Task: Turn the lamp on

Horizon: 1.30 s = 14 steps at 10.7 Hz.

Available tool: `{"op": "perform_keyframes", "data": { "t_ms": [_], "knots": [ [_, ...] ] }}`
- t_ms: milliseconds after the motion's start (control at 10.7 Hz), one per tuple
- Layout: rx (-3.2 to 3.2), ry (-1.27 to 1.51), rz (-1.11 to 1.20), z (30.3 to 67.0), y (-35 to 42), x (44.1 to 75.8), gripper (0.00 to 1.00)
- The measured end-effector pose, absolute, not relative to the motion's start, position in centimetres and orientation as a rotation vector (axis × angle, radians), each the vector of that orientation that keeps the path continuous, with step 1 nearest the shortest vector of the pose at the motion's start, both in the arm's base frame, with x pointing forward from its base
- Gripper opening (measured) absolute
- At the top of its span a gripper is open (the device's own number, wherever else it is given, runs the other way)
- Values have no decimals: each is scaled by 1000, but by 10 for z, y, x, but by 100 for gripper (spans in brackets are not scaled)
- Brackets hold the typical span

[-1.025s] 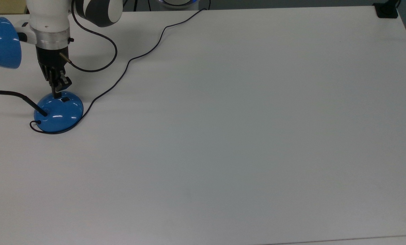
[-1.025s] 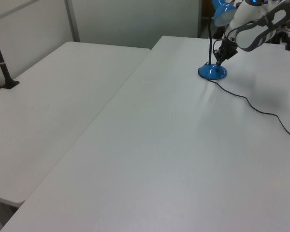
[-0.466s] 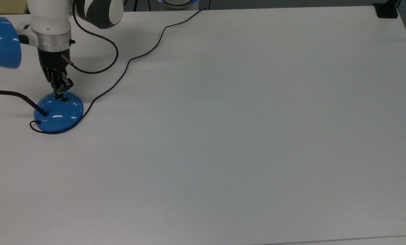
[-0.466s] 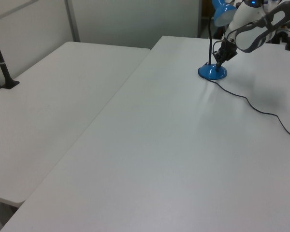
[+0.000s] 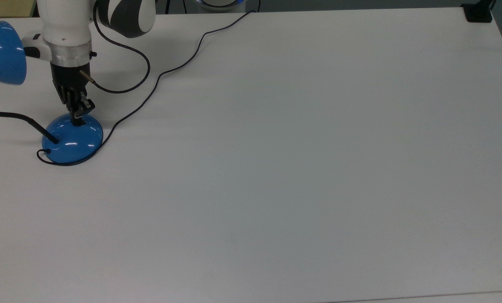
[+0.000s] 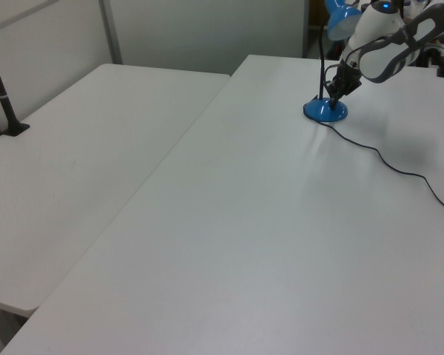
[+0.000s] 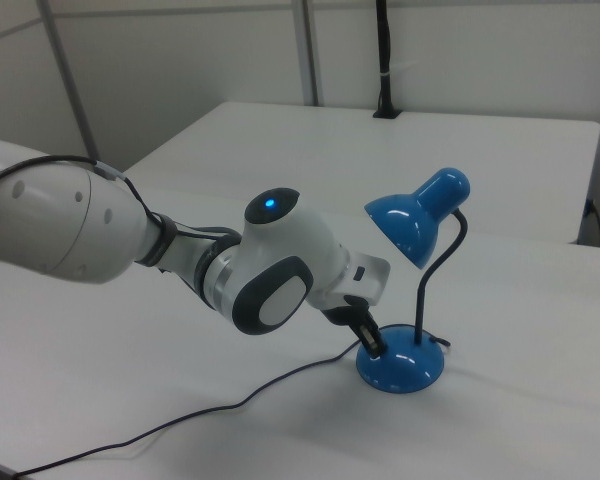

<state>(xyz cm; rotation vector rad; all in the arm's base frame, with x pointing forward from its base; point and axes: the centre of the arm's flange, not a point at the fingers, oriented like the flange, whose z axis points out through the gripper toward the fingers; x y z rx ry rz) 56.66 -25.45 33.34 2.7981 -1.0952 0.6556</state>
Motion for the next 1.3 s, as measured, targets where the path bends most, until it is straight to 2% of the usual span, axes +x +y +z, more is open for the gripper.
{"op": "perform_keyframes", "data": {
  "t_ms": [652, 839, 1025, 1305],
  "knots": [
    [2804, -1030, 661, 331, -257, 579, 1],
    [2845, -950, 581, 334, -246, 583, 1],
    [2932, -838, 430, 347, -191, 595, 1],
    [3026, -593, 282, 391, -89, 601, 4]
  ]
}}
